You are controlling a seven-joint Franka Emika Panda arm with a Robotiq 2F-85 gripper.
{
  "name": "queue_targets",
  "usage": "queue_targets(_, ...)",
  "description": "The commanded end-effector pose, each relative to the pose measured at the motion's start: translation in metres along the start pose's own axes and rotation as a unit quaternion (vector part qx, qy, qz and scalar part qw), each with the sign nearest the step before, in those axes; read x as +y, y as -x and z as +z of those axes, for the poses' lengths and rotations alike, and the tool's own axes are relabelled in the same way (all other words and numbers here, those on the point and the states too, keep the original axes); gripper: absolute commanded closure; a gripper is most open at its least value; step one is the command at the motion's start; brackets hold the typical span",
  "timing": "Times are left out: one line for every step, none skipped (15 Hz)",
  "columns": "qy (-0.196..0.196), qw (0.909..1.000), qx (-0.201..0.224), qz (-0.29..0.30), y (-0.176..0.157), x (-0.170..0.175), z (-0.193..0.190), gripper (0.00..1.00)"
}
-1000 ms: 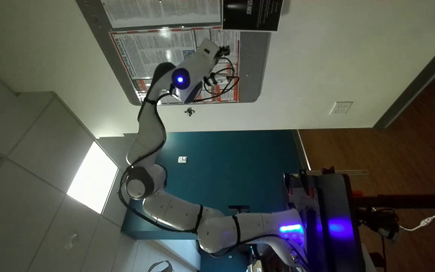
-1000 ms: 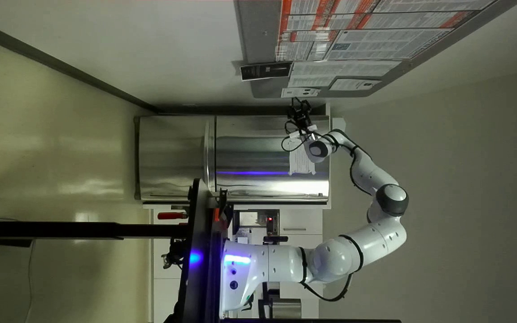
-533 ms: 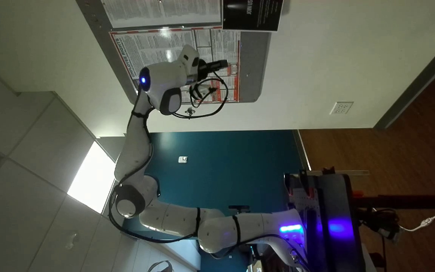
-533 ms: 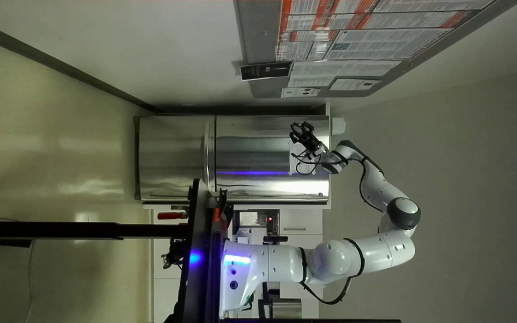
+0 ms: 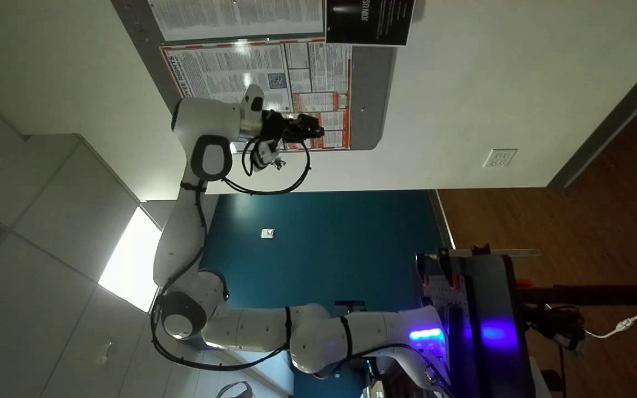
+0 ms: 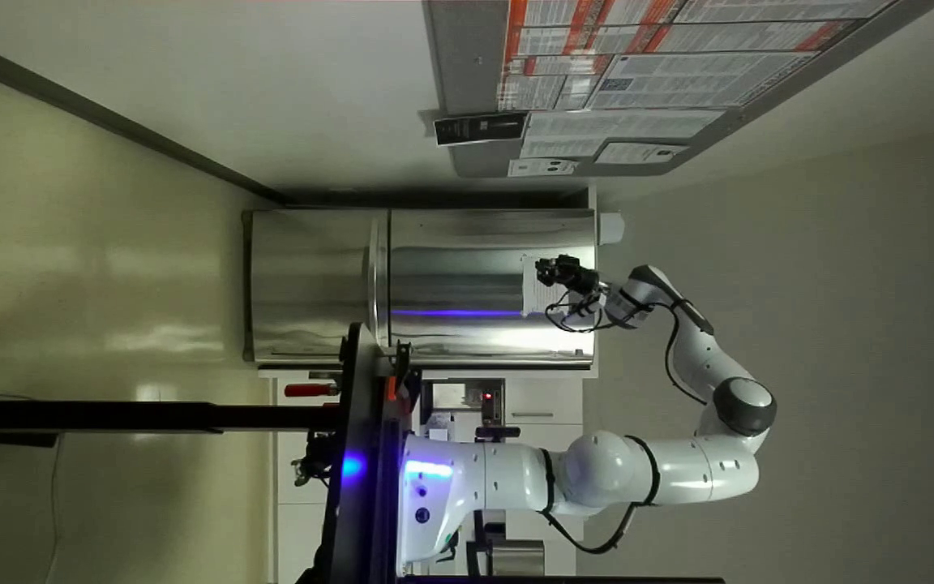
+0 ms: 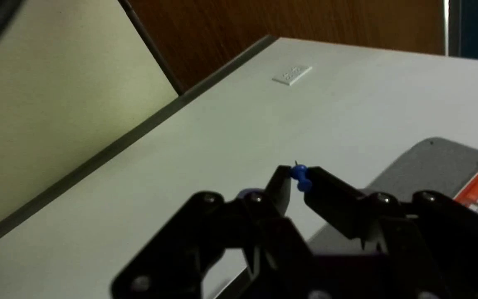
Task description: Pull out the pin from the board
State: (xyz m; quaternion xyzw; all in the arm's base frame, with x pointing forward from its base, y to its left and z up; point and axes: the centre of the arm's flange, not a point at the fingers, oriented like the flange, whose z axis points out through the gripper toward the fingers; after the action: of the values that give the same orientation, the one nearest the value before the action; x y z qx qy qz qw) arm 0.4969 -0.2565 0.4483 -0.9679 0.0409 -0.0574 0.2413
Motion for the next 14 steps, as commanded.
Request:
queue_targets(-0.01,0.9983,-0.036,-0.044,0.018,-0.028,-0.021,0.95)
queue_targets(-0.01,0.9974,-0.048,-0.053,0.022,-0.03,-0.018,0.95)
queue_targets(-0.007,0.9966,-0.055,-0.061,0.026,-0.03,-0.016,0.95)
queue_targets(0.002,0.9955,-0.063,-0.07,0.03,-0.028,-0.014,0.95)
queue_targets(0.014,0.9946,-0.067,-0.077,0.034,-0.026,-0.012,0.95)
queue_targets(0.039,0.9931,-0.072,-0.084,0.038,-0.023,-0.01,0.95)
queue_targets(0.052,0.9919,-0.076,-0.087,0.041,-0.02,-0.007,0.95)
queue_targets(0.06,0.991,-0.077,-0.092,0.045,-0.017,-0.004,0.95)
queue_targets(0.072,0.9903,-0.072,-0.094,0.047,-0.016,-0.001,0.95)
queue_targets(0.084,0.9897,-0.064,-0.097,0.05,-0.014,0.004,0.95)
queue_targets(0.091,0.989,-0.06,-0.1,0.052,-0.013,0.008,0.95)
queue_targets(0.088,0.9895,-0.053,-0.101,0.054,-0.013,0.013,0.95)
queue_targets(0.087,0.9897,-0.047,-0.103,0.055,-0.012,0.018,0.95)
queue_targets(0.086,0.9901,-0.042,-0.102,0.057,-0.012,0.024,0.95)
